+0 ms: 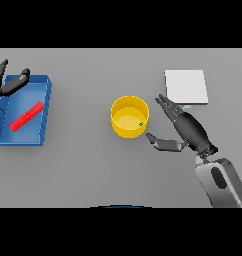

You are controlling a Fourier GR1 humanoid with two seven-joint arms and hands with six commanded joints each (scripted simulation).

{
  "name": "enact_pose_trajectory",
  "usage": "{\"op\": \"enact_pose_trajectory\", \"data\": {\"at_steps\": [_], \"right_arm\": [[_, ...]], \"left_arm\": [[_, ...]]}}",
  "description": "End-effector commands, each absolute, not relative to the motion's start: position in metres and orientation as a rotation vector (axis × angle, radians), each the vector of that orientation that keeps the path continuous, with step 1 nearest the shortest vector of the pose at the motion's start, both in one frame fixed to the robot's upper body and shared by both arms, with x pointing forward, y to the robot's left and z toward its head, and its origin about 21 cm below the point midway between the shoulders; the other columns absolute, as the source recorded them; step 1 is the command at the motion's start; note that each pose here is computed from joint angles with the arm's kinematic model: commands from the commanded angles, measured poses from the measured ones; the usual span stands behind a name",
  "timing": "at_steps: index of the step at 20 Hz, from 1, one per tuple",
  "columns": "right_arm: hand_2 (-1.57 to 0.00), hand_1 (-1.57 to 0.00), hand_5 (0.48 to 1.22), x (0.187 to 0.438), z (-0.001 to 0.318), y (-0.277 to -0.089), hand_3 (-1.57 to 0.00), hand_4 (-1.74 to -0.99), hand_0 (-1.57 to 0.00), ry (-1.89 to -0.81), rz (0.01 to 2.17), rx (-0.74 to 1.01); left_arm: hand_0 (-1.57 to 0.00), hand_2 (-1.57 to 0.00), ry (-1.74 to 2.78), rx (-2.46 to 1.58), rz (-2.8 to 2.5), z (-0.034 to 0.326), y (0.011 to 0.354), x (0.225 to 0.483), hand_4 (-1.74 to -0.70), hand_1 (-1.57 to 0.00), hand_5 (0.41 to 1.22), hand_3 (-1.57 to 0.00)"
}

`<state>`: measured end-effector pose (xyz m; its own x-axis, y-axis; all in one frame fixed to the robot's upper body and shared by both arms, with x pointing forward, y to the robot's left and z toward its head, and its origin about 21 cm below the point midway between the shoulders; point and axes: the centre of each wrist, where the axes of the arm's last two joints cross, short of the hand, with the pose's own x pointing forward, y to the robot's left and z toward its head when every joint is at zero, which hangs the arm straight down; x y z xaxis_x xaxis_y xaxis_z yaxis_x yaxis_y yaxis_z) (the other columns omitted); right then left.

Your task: Pick up the red beaker and tilt it to pour out 1 green nut into yellow bowl. Pick up the yellow bowl and place it on the metallic measuring scale.

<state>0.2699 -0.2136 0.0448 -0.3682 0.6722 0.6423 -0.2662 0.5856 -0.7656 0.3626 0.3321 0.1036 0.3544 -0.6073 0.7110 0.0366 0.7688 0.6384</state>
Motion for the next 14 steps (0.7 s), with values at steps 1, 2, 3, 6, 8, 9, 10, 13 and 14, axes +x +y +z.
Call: {"op": "enact_pose_trajectory", "data": {"at_steps": [1, 2, 3, 6, 8, 9, 10, 13, 14], "right_arm": [[0.00, 0.00, 0.626, 0.275, 0.049, -0.210, 0.00, -1.137, 0.00, -1.676, 1.112, -0.362], [0.00, 0.00, 0.627, 0.281, 0.056, -0.203, 0.00, -1.142, 0.00, -1.661, 1.212, -0.392], [0.00, 0.00, 0.630, 0.288, 0.062, -0.198, 0.00, -1.150, 0.00, -1.650, 1.298, -0.406], [0.00, 0.00, 0.637, 0.300, 0.067, -0.187, 0.00, -1.162, 0.00, -1.631, 1.527, -0.402], [0.00, 0.00, 0.641, 0.310, 0.067, -0.183, 0.00, -1.164, 0.00, -1.590, 1.654, -0.411], [0.00, 0.00, 0.643, 0.313, 0.064, -0.176, 0.00, -1.161, 0.00, -1.576, 1.697, -0.410], [0.00, 0.00, 0.642, 0.315, 0.063, -0.174, 0.00, -1.156, 0.00, -1.566, 1.747, -0.388], [0.00, 0.00, 0.642, 0.327, 0.060, -0.164, 0.00, -1.156, 0.00, -1.521, 1.851, -0.366], [0.00, 0.00, 0.644, 0.332, 0.060, -0.161, 0.00, -1.157, 0.00, -1.487, 1.881, -0.371]], "left_arm": [[-0.01, -0.01, -1.144, 0.580, -0.446, 0.103, 0.332, 0.361, -0.81, -0.01, 0.683, -0.01], [-0.01, -0.01, -1.143, 0.580, -0.441, 0.104, 0.335, 0.361, -0.81, -0.01, 0.687, -0.01], [0.00, 0.00, -1.148, 0.569, -0.446, 0.104, 0.334, 0.360, -0.81, 0.00, 0.688, 0.00], [0.00, 0.00, -1.128, 0.568, -0.448, 0.101, 0.332, 0.361, -0.81, 0.00, 0.689, 0.00], [0.00, 0.00, -1.135, 0.563, -0.444, 0.102, 0.337, 0.359, -0.81, 0.00, 0.689, 0.00], [0.00, 0.00, -1.128, 0.569, -0.444, 0.101, 0.338, 0.359, -0.80, 0.00, 0.691, 0.00], [0.00, 0.00, -1.134, 0.568, -0.449, 0.099, 0.339, 0.356, -0.81, 0.00, 0.692, 0.00], [0.00, 0.00, -1.148, 0.562, -0.445, 0.106, 0.339, 0.358, -0.81, 0.00, 0.695, 0.00], [0.00, 0.00, -1.140, 0.557, -0.447, 0.105, 0.339, 0.358, -0.81, 0.00, 0.696, 0.00]]}}
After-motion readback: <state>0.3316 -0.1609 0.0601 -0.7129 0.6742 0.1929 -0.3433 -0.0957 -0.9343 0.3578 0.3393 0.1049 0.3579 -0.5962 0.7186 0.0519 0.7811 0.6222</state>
